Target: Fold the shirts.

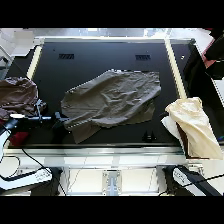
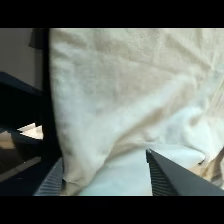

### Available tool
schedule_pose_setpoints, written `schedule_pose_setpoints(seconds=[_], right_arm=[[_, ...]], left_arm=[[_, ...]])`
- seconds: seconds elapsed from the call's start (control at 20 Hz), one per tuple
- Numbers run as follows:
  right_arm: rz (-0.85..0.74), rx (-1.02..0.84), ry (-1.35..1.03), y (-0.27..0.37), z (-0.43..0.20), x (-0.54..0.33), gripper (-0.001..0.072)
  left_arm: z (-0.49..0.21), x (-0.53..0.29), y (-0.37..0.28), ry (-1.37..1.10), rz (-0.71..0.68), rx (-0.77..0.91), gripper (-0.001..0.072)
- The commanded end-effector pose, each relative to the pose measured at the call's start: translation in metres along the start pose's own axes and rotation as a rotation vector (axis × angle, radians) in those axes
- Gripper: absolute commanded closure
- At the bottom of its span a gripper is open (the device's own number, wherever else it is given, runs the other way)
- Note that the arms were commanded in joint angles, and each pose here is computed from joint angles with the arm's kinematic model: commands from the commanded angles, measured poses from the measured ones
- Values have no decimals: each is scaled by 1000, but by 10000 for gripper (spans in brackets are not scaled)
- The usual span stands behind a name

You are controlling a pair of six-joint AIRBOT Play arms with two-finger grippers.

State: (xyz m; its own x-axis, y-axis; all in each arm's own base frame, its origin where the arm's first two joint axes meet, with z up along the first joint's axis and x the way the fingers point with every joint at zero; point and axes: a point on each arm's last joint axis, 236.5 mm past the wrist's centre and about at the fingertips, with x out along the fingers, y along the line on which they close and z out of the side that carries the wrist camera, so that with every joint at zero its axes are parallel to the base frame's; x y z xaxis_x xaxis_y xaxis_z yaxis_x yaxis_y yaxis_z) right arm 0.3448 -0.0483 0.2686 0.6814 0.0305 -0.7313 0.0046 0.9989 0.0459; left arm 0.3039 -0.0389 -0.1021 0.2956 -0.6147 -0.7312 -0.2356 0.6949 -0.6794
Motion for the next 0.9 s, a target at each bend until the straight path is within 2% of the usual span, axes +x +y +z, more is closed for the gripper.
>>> schedule_pose_setpoints(seconds=[0.0, 0.1, 0.25, 0.35, 0.4, 0.45, 0.5, 0.65, 0.85], right_arm=[[5, 3, 9, 1, -3, 2, 240], [21, 14, 55, 2, -17, 16, 241], [83, 111, 53, 14, -59, 64, 276], [122, 388, 24, 23, -110, 111, 266], [142, 607, 52, 29, -146, 136, 265], [186, 806, 116, 44, -186, 158, 265], [249, 899, 193, 64, -218, 171, 265], [429, 986, 345, 115, -264, 187, 264], [434, 1037, 440, 139, -284, 211, 210]], left_arm=[[0, 7, -9, 6, -37, -23, 359], [-3, 7, -11, 16, -46, -23, 684], [-6, 7, -14, 29, -56, -22, 694], [-8, 7, -16, 38, -63, -22, 693], [-8, 6, -16, 39, -64, -22, 693], [-8, 7, -16, 39, -64, -22, 693], [-8, 6, -16, 39, -64, -22, 693], [-7, 6, -17, 35, -69, -26, 693], [-5, 6, -19, 28, -79, -32, 693]])
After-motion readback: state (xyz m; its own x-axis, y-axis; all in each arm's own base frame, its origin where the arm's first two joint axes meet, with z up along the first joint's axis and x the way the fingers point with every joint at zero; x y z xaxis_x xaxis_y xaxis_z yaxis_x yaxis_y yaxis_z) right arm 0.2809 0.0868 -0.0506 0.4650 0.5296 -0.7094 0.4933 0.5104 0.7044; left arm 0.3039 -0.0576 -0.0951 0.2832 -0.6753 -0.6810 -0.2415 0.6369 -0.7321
